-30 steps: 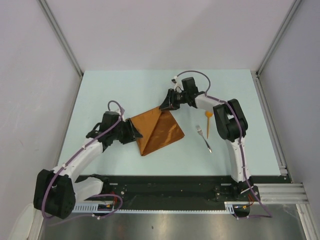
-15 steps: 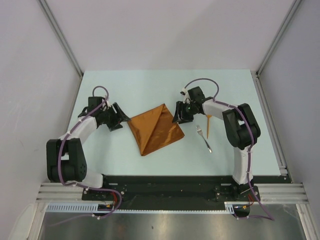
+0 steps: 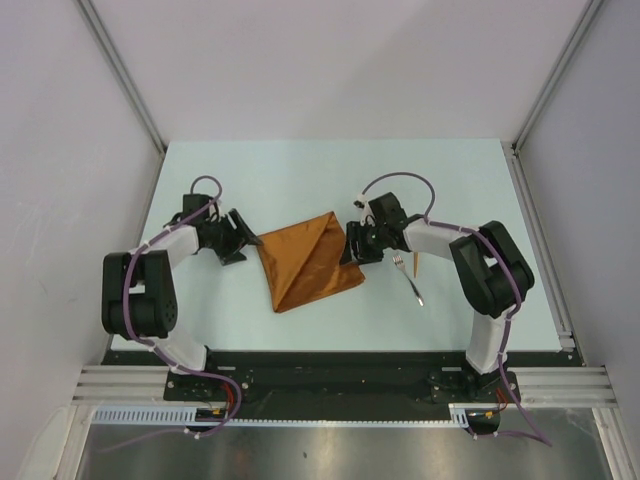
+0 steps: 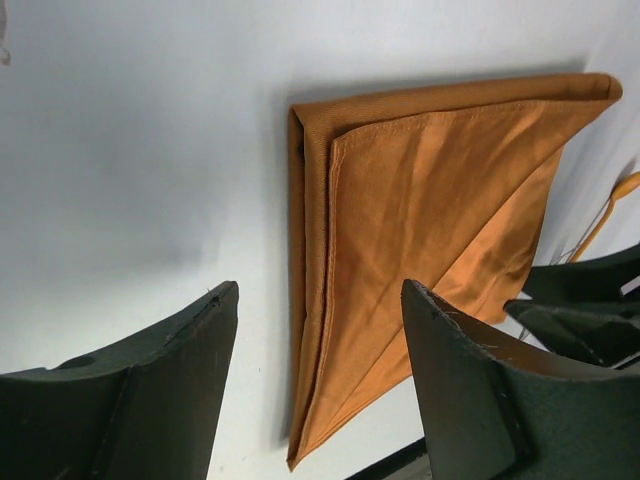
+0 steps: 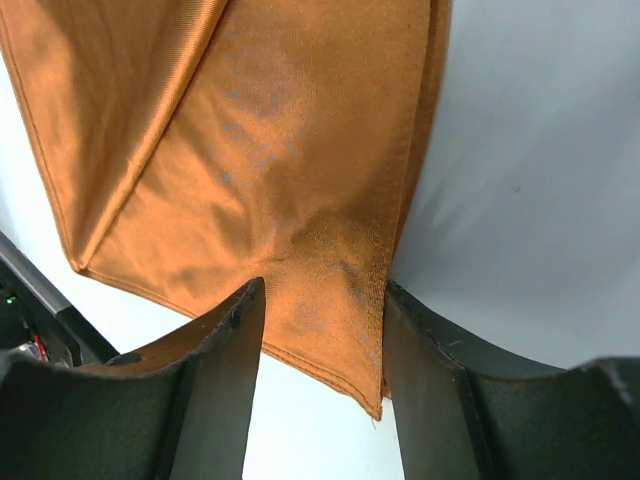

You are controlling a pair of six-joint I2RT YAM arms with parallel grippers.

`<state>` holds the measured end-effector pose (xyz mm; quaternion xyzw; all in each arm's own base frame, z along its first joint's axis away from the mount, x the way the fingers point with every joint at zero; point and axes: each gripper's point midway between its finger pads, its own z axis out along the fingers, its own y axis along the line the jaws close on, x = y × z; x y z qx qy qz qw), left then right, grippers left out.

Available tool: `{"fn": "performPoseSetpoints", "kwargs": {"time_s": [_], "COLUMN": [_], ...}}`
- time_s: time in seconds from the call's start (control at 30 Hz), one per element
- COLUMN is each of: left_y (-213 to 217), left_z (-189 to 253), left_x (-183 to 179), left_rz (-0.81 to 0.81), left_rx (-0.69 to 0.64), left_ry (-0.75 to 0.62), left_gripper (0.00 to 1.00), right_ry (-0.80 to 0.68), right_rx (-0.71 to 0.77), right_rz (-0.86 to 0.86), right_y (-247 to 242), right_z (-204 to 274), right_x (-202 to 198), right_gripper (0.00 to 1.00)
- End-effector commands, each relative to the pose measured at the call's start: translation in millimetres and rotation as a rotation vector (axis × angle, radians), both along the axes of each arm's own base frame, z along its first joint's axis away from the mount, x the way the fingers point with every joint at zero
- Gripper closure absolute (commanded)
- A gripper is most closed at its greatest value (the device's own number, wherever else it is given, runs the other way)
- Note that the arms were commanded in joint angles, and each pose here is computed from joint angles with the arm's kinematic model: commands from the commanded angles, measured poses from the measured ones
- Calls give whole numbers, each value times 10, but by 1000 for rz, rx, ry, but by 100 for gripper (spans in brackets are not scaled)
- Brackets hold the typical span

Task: Fold the napkin into a case and place the utensils inside
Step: Smooth out the upper triangle-folded napkin at the center of the board, then pick up the upper triangle-folded napkin from the center of the board.

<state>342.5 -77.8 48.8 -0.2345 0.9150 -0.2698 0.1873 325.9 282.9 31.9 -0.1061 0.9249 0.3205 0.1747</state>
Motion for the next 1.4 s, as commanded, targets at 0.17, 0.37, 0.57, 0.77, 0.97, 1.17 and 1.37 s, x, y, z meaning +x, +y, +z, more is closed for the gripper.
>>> {"fn": "performPoseSetpoints", "kwargs": {"time_s": [0.17, 0.37, 0.57, 0.77, 0.97, 1.17, 1.37], "left_y": [48, 98, 313, 572, 627, 552, 511], "left_z": [50, 268, 482, 645, 744, 699, 637], "left_x": [280, 296, 69, -91, -227, -288, -287], "left_rz": [33, 76, 208, 263, 245, 204, 190], "left_rx": [9, 25, 101, 105, 97, 69, 46], "left_ry": [-39, -72, -66, -101, -164, -175, -166], "left_gripper": [33, 34, 34, 35, 36, 35, 35], "right_ry": [-157, -341, -396, -385, -320, -329, -344], "right_rx": [-344, -594, -457, -347, -317, -405, -524], "right_rz": [-82, -108, 77, 286, 401, 428, 400], "right_y": [-380, -159, 891, 1777, 2124, 2067, 1895], "right_z": [279, 750, 873, 858, 509, 281, 89], "right_x": [256, 235, -225, -786, -1121, -1267, -1217], "right_gripper": [40, 15, 10, 25, 51, 56, 52]}}
